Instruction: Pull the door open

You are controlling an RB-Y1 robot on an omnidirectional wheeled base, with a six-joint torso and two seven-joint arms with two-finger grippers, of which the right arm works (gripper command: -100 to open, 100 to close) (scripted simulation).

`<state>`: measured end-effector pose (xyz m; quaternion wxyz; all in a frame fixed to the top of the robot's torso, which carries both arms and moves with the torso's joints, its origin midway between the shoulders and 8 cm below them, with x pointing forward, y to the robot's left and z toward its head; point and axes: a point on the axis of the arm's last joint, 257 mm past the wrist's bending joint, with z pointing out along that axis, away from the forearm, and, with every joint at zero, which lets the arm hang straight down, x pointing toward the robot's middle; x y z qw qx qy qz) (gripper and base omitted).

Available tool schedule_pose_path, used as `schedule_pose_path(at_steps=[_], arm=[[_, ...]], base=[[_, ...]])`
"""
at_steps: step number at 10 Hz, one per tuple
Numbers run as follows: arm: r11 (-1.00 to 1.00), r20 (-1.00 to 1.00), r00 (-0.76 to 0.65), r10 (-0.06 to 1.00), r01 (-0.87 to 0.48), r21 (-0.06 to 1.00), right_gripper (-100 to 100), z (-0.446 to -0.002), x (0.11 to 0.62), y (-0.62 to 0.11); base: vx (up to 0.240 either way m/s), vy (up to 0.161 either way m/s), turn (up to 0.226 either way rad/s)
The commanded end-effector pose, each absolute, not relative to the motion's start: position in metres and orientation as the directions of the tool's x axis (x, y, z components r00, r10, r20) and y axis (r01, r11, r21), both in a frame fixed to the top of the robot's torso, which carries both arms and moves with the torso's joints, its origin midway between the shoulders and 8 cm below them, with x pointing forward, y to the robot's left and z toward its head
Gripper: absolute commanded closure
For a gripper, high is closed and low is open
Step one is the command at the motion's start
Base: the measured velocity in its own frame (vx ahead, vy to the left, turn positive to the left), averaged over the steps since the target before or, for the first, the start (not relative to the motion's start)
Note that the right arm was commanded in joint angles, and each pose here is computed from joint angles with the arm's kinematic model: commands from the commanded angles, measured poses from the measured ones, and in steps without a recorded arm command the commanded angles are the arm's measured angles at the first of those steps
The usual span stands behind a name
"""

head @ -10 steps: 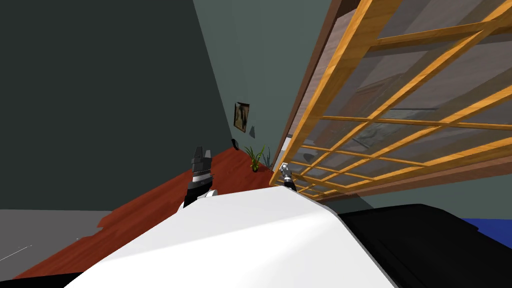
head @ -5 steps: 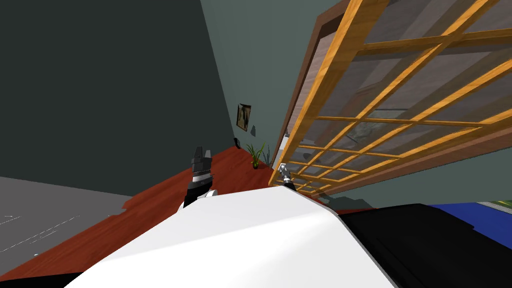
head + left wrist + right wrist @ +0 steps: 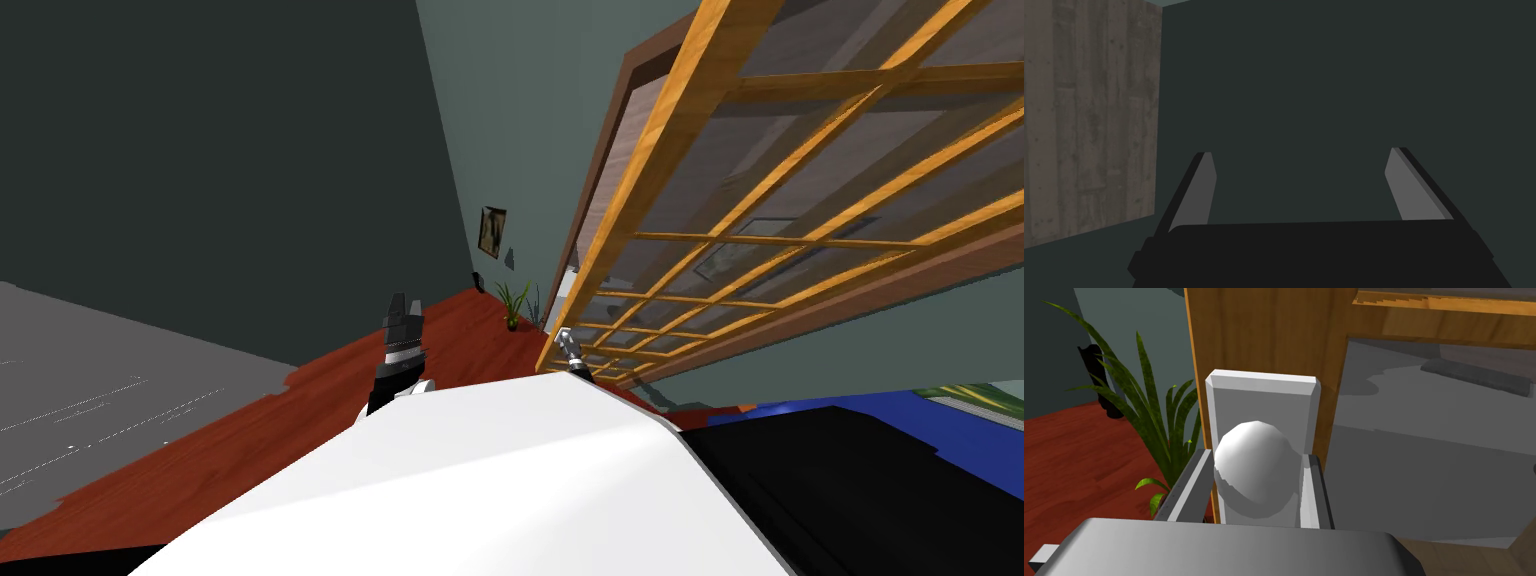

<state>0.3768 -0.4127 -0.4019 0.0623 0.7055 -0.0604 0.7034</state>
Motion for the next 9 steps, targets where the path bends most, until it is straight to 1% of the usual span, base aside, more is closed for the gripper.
schedule_pose_path(at_steps=[1, 3, 4, 9], arm=[[-0.989, 1.0, 0.0, 0.001, -0.148, 0.001, 100, -0.4, 0.373, -0.409], [-0.992, 1.0, 0.0, 0.0, -0.123, 0.0, 100, -0.4, 0.369, -0.406], [-0.991, 1.0, 0.005, 0.002, -0.133, 0.003, 100, -0.401, 0.369, -0.408], [-0.998, 1.0, 0.002, 0.003, -0.059, 0.003, 100, -0.401, 0.348, -0.402]], base=[[-0.195, -0.008, 0.06], [-0.209, 0.003, 0.042], [-0.083, -0.01, 0.01], [-0.186, -0.04, 0.111]])
